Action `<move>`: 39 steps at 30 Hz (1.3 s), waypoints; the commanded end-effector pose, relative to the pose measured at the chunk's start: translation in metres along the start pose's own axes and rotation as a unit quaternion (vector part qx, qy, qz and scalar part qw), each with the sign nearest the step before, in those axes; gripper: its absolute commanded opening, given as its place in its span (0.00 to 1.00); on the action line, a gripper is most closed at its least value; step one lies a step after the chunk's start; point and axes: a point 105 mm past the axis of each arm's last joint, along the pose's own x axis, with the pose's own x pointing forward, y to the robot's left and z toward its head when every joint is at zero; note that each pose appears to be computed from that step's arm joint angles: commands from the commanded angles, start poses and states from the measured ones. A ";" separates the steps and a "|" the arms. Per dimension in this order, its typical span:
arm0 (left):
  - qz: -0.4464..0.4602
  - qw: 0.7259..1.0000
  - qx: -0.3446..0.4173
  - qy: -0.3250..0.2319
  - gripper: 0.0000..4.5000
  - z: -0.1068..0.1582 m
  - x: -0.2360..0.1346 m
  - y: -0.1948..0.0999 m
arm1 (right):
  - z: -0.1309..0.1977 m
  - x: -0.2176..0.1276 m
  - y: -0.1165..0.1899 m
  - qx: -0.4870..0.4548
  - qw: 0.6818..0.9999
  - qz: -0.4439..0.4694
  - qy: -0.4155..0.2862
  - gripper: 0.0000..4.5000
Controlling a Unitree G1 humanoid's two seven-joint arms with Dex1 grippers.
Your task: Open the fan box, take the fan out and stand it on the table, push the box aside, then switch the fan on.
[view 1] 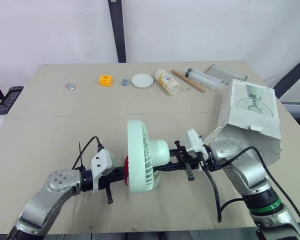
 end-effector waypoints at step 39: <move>0.023 0.998 0.043 -0.035 0.01 0.016 -0.029 0.005 | 0.030 -0.024 -0.111 -0.036 0.997 -0.059 -0.017 0.09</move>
